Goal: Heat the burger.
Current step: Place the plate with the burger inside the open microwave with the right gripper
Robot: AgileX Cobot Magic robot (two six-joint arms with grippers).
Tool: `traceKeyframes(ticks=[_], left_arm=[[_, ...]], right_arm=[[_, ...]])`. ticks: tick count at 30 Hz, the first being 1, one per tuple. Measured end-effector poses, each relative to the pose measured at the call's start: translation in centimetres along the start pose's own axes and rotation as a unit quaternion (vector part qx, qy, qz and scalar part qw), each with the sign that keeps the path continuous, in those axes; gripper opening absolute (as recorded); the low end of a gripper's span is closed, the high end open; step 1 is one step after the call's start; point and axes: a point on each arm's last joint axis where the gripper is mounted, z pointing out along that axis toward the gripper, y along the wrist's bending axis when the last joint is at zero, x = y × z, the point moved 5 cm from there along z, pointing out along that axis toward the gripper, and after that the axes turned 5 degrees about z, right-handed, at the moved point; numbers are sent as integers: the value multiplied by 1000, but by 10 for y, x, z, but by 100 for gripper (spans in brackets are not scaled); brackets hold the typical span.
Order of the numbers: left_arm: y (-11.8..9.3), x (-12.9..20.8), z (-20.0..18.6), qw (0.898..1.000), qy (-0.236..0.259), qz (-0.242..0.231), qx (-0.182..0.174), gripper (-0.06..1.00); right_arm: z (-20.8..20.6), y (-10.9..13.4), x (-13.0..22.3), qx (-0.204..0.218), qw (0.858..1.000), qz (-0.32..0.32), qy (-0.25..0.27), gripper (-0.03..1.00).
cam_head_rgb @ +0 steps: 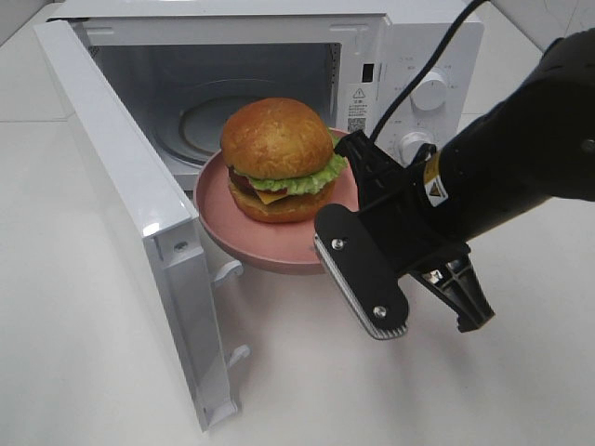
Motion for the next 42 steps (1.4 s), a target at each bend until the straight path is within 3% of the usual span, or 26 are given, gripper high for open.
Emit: traceKeyframes(ticks=[32,42], left_arm=[[0,0,0,1000,0,0,0,98],[0,0,0,1000,0,0,0,98]], right_arm=[[54,-57,-5,6,1000,15,0,7],[68,-70,-6,27,1000,10,-3,8]])
